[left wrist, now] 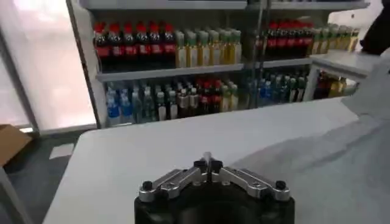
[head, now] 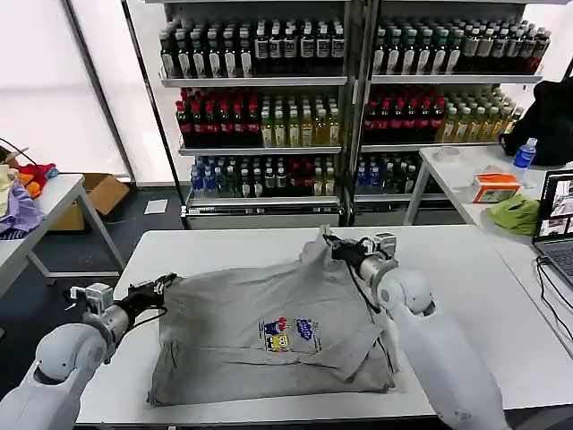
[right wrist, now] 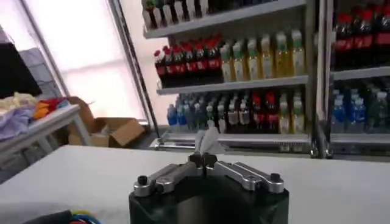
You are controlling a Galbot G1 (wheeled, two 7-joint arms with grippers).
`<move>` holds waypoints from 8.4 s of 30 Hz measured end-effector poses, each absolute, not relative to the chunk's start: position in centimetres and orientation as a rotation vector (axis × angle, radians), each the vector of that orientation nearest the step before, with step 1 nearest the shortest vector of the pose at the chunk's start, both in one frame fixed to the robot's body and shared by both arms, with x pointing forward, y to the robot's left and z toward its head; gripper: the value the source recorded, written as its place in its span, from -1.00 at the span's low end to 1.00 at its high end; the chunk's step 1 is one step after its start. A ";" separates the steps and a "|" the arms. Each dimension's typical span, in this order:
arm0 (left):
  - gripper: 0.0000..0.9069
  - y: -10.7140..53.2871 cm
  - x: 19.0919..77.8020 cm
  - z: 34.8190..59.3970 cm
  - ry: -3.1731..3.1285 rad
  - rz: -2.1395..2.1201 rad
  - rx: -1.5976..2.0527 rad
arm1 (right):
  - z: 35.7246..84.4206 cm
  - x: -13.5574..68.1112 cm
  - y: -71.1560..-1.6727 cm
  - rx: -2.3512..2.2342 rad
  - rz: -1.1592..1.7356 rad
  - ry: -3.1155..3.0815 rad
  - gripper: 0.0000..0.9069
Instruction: Fold and organize the clothes.
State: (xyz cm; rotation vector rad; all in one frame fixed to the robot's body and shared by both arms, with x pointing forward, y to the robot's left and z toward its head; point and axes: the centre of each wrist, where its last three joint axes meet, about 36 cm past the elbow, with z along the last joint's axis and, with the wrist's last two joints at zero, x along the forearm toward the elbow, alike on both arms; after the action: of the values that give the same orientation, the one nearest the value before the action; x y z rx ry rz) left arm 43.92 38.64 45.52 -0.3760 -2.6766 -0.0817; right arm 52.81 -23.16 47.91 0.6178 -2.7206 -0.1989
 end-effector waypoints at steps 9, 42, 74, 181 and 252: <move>-0.98 38.7 40.1 46.0 -2.650 -0.120 -0.359 | 46.9 46.1 -25.1 0.572 -0.215 -2.706 -1.00; 1.00 37.1 30.4 45.5 -2.606 -0.367 -0.229 | 44.6 34.0 -29.7 0.454 -0.073 -2.886 1.00; -0.87 24.4 27.8 37.9 -2.640 0.144 0.332 | 42.5 31.1 -31.2 0.425 -0.047 -3.007 1.00; 1.00 23.9 32.7 46.8 -2.746 0.135 -0.224 | 45.0 27.7 -30.3 0.408 -0.097 -3.037 1.00; -0.98 40.1 33.9 50.5 -2.778 0.197 -0.017 | 44.4 28.6 -32.0 0.352 -0.108 -3.048 1.00</move>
State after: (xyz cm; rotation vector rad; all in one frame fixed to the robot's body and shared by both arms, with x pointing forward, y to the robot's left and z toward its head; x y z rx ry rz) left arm 33.89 40.09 50.47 -0.0170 -2.7781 0.1971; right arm 28.60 -32.03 44.36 0.3516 -3.0484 -0.1083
